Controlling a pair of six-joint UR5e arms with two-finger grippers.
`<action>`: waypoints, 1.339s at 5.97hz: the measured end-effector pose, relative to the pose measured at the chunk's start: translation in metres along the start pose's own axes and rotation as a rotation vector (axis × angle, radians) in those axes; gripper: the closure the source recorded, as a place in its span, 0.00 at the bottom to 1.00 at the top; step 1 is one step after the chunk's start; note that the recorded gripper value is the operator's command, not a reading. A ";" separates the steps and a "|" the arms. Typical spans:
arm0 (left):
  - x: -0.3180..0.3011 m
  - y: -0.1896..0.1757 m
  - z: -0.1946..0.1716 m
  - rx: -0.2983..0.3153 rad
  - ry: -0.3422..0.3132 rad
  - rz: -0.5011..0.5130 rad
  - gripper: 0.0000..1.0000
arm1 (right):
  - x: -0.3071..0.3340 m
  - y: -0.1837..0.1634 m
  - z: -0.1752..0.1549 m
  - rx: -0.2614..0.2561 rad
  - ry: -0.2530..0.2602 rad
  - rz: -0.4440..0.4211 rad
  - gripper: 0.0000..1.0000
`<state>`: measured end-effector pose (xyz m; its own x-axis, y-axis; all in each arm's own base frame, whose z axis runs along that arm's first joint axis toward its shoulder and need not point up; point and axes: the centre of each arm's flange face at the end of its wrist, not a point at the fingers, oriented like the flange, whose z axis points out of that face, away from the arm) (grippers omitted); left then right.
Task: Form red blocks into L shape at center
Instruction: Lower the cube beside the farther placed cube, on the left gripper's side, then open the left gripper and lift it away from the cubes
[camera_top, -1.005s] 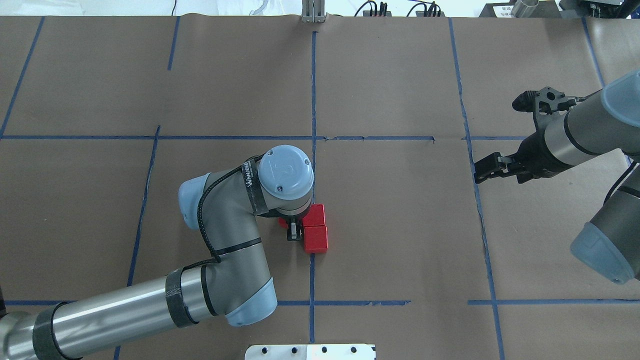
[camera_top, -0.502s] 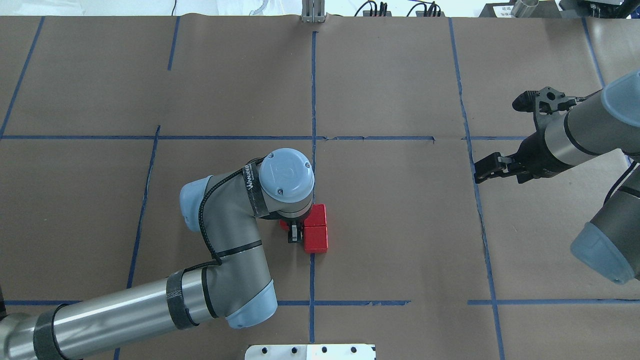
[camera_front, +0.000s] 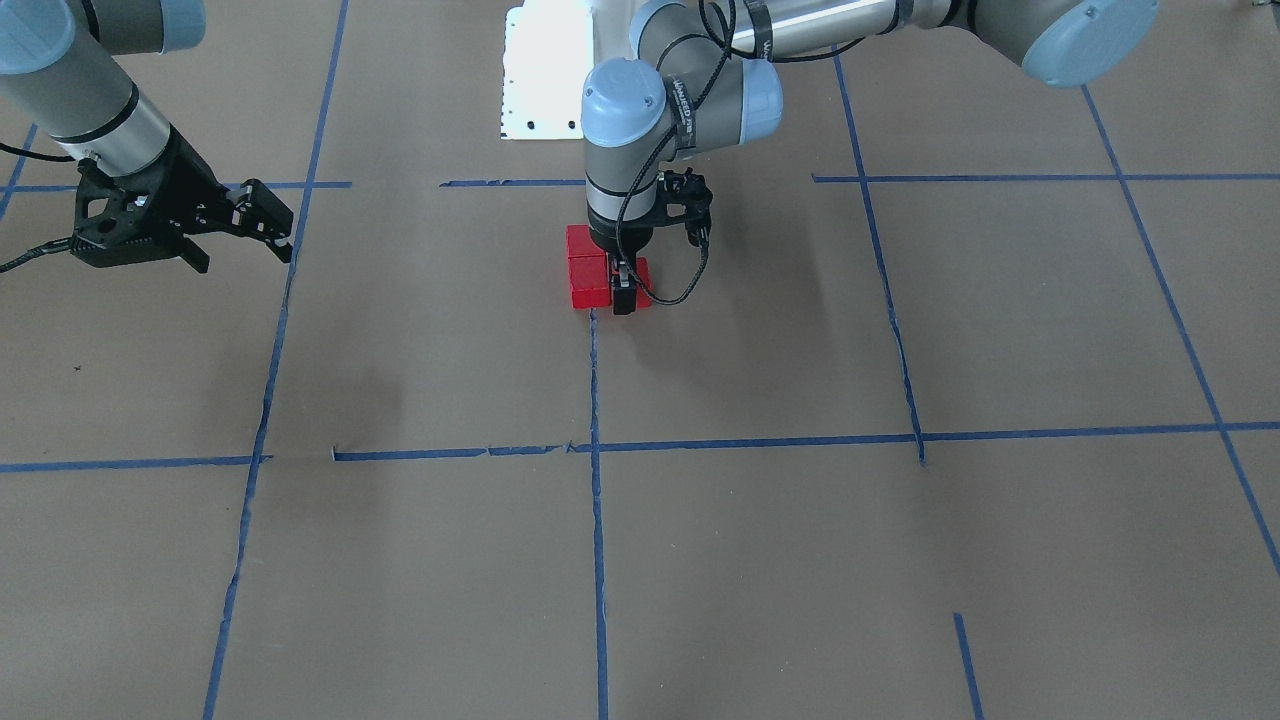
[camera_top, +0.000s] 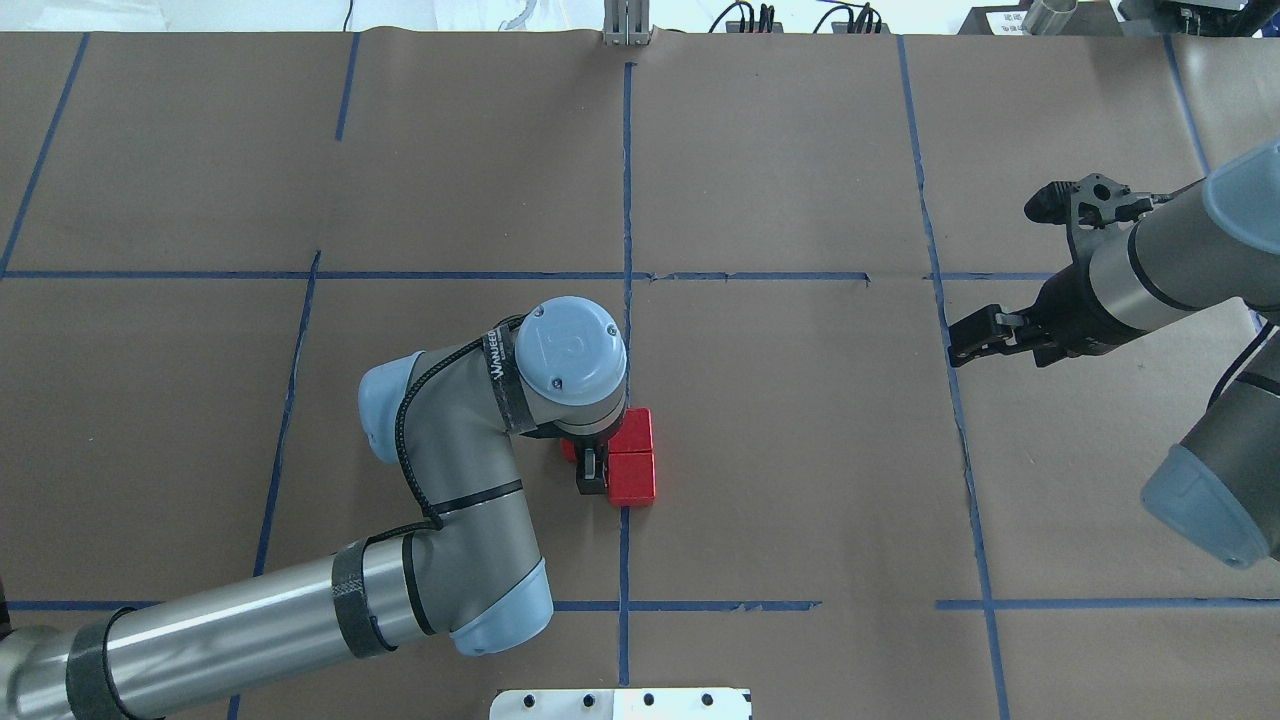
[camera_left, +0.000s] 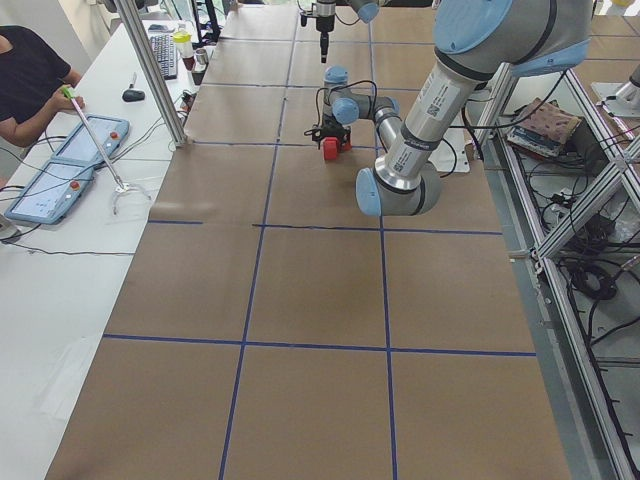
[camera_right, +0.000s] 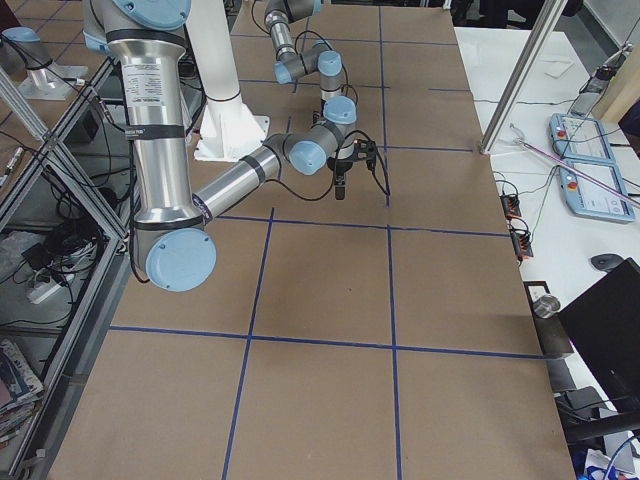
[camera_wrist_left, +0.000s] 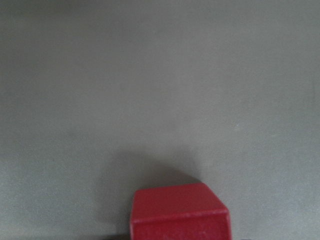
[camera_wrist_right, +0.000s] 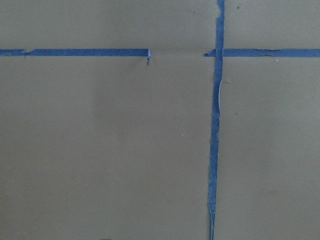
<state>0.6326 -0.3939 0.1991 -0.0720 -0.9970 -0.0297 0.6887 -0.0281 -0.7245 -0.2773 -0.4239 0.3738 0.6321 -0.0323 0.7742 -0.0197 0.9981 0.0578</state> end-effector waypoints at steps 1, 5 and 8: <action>0.001 0.001 -0.003 -0.006 0.002 0.004 0.00 | 0.000 0.000 0.000 0.000 0.000 0.000 0.00; 0.000 -0.016 -0.049 -0.073 -0.042 0.035 0.00 | 0.000 0.000 0.000 0.000 0.000 0.001 0.00; 0.005 -0.047 -0.099 -0.091 -0.027 0.170 0.00 | 0.004 -0.002 -0.003 0.007 0.002 0.008 0.00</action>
<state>0.5287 -0.3906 0.1647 0.0600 -0.9883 -0.1400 0.6212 0.1468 -0.7698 -0.2726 -0.4262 0.3746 0.6336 -0.0246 0.7733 -0.0302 0.9979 0.0564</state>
